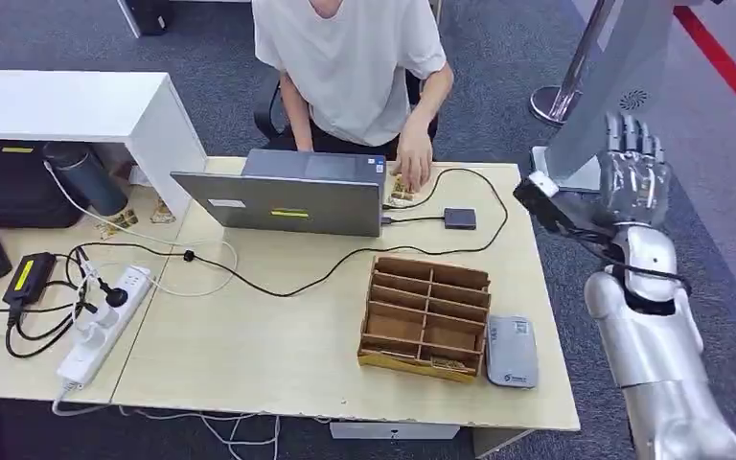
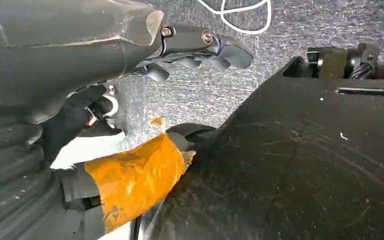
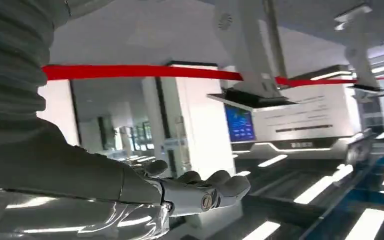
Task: Pass the card to the sensor for recognition and then transmit it.
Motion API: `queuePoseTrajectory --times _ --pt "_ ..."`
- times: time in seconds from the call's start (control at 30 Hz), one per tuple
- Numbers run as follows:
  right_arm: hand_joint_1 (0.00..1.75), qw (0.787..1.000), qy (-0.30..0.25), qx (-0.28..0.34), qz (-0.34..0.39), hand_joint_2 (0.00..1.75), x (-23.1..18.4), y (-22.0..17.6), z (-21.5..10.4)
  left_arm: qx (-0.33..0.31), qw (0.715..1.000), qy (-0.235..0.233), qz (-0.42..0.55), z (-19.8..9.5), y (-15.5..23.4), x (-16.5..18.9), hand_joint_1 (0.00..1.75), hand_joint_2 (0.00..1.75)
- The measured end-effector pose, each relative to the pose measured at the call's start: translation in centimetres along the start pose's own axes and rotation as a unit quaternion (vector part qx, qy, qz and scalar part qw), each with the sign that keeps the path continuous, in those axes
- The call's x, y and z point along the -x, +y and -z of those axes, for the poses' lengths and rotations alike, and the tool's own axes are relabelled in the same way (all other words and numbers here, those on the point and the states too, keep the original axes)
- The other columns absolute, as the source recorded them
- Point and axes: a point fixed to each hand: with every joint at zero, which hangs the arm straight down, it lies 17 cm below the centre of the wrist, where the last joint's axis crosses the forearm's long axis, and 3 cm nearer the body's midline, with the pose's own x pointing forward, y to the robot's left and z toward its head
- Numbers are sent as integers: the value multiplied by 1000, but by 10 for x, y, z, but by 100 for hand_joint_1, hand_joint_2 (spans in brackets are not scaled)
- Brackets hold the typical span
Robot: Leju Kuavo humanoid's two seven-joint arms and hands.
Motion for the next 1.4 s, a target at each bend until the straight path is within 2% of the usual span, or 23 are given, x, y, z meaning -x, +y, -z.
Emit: queuePoseTrajectory --times 0.3,0.47,0.97,1.03,1.07,1.4 --pt "0 998 -65 3 2 175 -79 -3 20 31 999 -9 -2 -2 -12 -2 0 175" --pt "0 997 -83 2 5 175 -105 -3 18 33 999 -8 -2 -2 -12 -2 0 175" --pt "0 994 -111 8 11 175 -139 -17 10 47 999 5 -22 -3 -18 3 0 175" --pt "7 994 -113 6 13 175 -141 -17 8 47 999 6 -21 -3 -18 4 0 175" --pt "175 993 -114 5 14 175 -143 -17 7 47 999 6 -21 -3 -18 4 0 175" --pt "175 991 -127 -4 43 175 -157 -19 -7 47 999 9 -17 -3 -19 5 0 175"
